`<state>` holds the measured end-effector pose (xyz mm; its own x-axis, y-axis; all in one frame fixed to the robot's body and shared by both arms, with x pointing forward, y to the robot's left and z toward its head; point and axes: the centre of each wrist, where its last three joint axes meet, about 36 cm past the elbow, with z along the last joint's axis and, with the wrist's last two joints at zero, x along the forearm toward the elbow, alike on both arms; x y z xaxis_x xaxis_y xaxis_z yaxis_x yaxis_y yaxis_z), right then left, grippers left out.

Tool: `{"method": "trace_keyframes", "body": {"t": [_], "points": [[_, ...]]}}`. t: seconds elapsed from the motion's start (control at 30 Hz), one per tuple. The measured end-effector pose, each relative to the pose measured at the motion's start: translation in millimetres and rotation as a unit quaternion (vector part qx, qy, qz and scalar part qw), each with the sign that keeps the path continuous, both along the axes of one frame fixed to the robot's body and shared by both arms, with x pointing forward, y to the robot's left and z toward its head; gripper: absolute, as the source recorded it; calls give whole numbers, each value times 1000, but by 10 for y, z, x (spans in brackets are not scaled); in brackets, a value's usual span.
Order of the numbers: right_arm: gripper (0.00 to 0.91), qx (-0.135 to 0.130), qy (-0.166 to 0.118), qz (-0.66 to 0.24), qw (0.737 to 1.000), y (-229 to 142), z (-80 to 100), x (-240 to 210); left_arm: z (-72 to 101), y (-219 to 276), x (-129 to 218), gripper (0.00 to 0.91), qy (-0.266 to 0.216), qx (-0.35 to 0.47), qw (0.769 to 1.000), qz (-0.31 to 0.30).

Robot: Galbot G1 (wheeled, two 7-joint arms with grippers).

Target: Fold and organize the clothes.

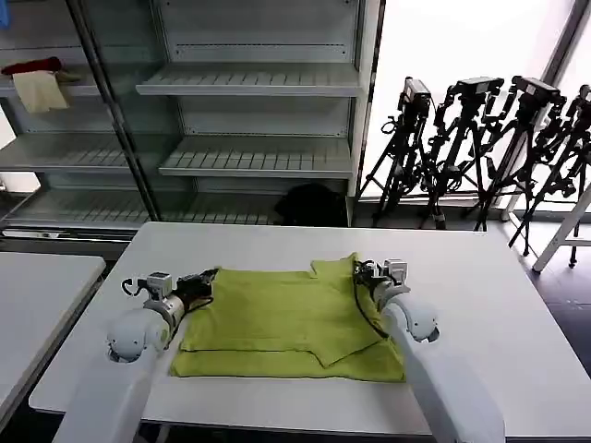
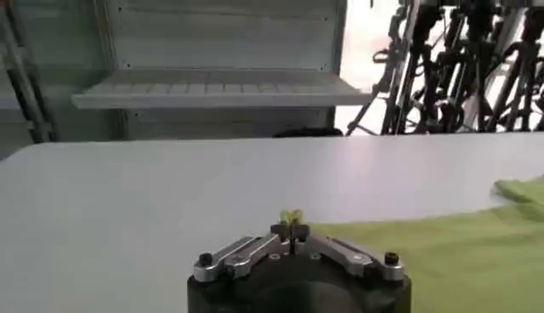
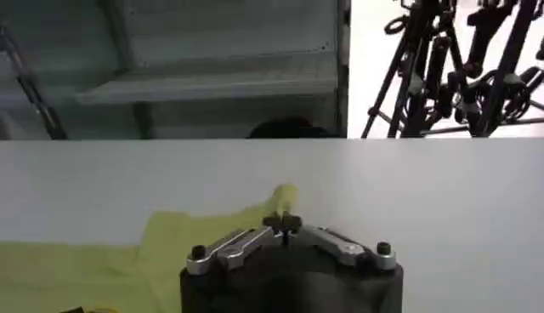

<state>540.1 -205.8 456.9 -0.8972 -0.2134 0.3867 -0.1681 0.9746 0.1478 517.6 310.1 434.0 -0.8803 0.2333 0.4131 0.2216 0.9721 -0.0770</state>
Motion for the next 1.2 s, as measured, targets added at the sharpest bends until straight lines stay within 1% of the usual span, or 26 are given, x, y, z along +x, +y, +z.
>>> {"method": "trace_keyframes", "body": {"t": [0.13,0.27,0.4,0.67,0.77,0.97,1.2], "points": [[0,17,-14,0,1000,-22,120,-157,96,8,-69,0,-13,-16,1000,0],[0,30,-20,2,999,-49,176,-402,180,36,-186,0,-24,-31,999,-3],[0,45,-21,8,999,-48,180,-706,226,53,-356,0,-31,-46,998,-10],[0,65,-14,9,998,-123,146,-1310,213,106,-735,0,-31,-71,997,-23],[0,68,-7,4,998,-166,108,-1492,195,131,-864,0,-28,-75,996,-28],[0,64,10,-8,998,-256,15,-1763,175,187,-1088,0,-21,-76,996,-34],[0,55,24,-15,998,-296,-60,-1955,69,199,-1283,0,-6,-67,997,-37]]}}
